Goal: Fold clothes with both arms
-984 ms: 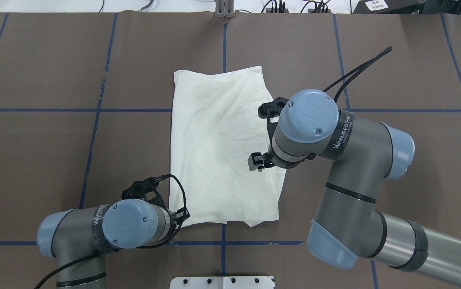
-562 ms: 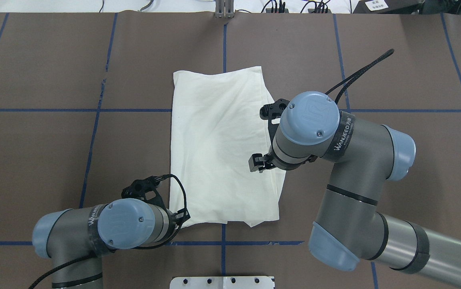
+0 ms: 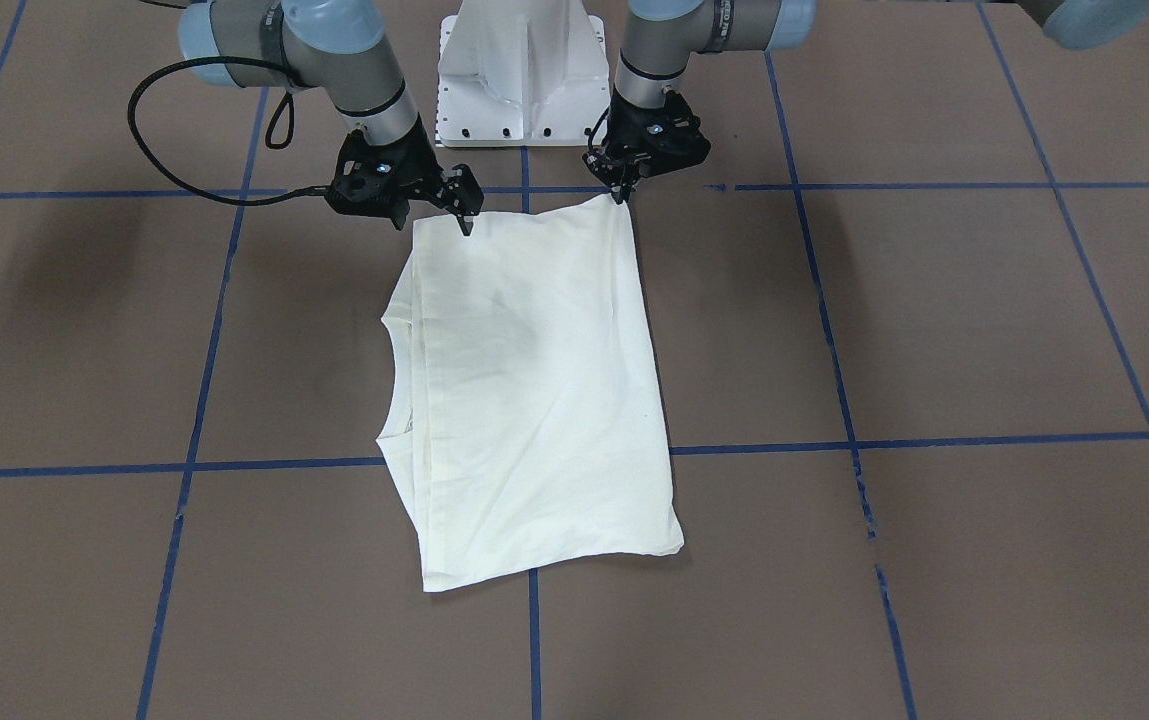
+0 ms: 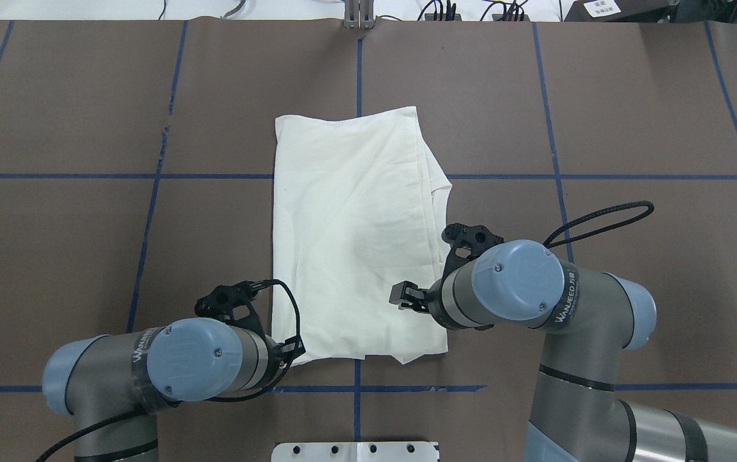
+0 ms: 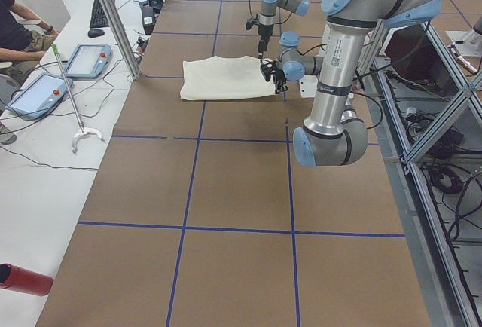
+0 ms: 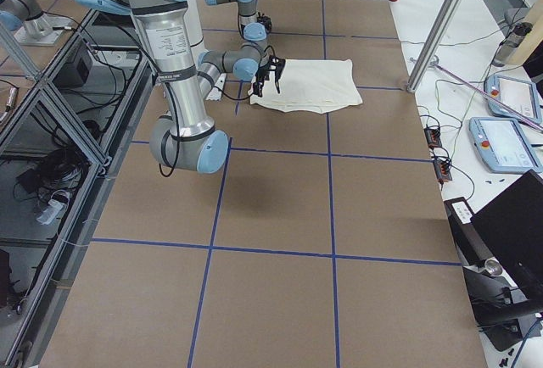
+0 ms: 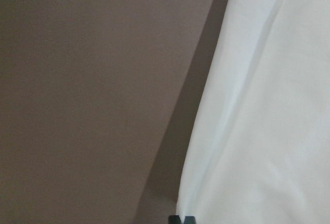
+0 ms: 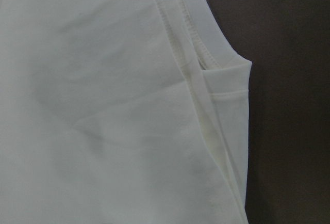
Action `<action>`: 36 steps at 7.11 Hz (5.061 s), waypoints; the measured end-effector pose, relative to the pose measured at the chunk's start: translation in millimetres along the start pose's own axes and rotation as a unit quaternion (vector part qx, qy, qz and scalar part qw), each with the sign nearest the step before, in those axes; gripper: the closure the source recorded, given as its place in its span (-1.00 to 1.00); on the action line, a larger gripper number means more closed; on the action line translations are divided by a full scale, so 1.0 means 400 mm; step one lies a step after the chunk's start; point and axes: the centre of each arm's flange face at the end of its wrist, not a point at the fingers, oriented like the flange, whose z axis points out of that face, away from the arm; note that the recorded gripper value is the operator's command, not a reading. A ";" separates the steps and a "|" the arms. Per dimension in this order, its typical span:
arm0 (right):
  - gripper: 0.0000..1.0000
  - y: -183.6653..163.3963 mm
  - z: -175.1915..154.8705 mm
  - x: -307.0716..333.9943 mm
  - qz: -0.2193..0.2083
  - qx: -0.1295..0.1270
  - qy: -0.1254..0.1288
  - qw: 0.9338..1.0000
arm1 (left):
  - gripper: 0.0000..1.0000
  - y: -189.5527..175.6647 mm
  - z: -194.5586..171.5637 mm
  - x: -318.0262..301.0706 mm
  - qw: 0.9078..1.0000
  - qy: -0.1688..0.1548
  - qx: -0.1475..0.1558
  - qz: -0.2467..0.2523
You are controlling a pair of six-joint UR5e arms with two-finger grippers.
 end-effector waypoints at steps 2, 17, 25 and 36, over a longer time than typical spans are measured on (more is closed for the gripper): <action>-1.00 0.030 0.049 0.019 0.016 0.015 0.014 1.000 | 1.00 0.001 0.001 0.001 1.000 0.000 0.000 0.000; 1.00 0.066 0.114 -0.006 0.011 0.027 0.055 0.998 | 1.00 0.001 0.008 0.004 1.000 -0.002 -0.001 0.000; 1.00 0.074 0.009 0.018 0.005 -0.011 0.024 1.000 | 1.00 0.036 -0.109 0.008 1.000 0.025 -0.012 0.008; 1.00 -0.197 -0.141 -0.060 0.035 -0.049 -0.074 0.995 | 1.00 -0.151 -0.324 0.036 0.995 0.054 0.018 0.080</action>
